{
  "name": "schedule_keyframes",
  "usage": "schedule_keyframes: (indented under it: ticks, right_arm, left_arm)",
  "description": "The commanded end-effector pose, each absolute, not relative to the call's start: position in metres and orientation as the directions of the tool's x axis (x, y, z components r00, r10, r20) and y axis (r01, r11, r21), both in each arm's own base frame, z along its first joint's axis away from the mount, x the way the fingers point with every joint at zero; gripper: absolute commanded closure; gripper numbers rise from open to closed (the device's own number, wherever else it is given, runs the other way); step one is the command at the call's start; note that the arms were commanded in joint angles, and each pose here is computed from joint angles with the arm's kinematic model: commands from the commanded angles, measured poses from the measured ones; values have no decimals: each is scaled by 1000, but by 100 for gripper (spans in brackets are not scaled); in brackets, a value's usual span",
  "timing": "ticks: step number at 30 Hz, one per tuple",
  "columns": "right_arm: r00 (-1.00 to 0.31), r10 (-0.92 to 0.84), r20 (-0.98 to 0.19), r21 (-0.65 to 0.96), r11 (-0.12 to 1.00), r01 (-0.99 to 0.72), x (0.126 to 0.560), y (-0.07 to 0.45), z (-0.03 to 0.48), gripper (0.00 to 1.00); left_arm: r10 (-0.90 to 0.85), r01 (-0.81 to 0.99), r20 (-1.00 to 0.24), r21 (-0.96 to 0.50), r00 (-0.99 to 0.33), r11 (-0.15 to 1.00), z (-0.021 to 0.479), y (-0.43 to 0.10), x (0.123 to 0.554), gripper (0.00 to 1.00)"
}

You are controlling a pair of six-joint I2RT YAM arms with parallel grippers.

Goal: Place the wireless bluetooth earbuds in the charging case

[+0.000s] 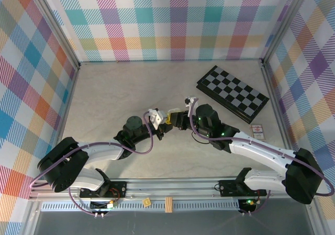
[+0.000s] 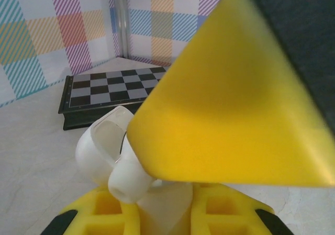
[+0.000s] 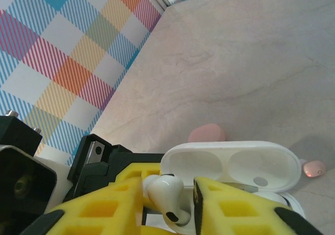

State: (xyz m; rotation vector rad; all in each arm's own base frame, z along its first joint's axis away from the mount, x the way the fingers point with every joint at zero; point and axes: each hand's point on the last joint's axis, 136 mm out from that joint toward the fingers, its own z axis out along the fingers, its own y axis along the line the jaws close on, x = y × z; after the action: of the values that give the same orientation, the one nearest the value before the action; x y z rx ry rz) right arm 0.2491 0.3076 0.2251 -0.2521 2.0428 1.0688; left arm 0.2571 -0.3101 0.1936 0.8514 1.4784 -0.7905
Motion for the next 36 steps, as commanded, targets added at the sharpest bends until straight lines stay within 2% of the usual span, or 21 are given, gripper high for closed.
schedule_keyframes:
  ticks: [1, 10, 23, 36]
  right_arm:
    - [-674, 152, -723, 581, 661, -475, 250, 305, 214, 62]
    - [-607, 88, -790, 495, 675, -547, 247, 298, 235, 53]
    - [-605, 63, -794, 448, 733, -512, 253, 288, 229, 50]
    - [-550, 62, -833, 446, 664, -601, 239, 290, 256, 49]
  left_arm:
    - [-22, 888, -999, 31, 46, 460, 227, -315, 246, 100]
    - [-20, 882, -999, 34, 49, 469, 226, -313, 248, 100]
    - [-19, 878, -998, 40, 56, 477, 231, -310, 246, 100]
    - [-22, 880, -998, 43, 60, 473, 231, -312, 247, 100]
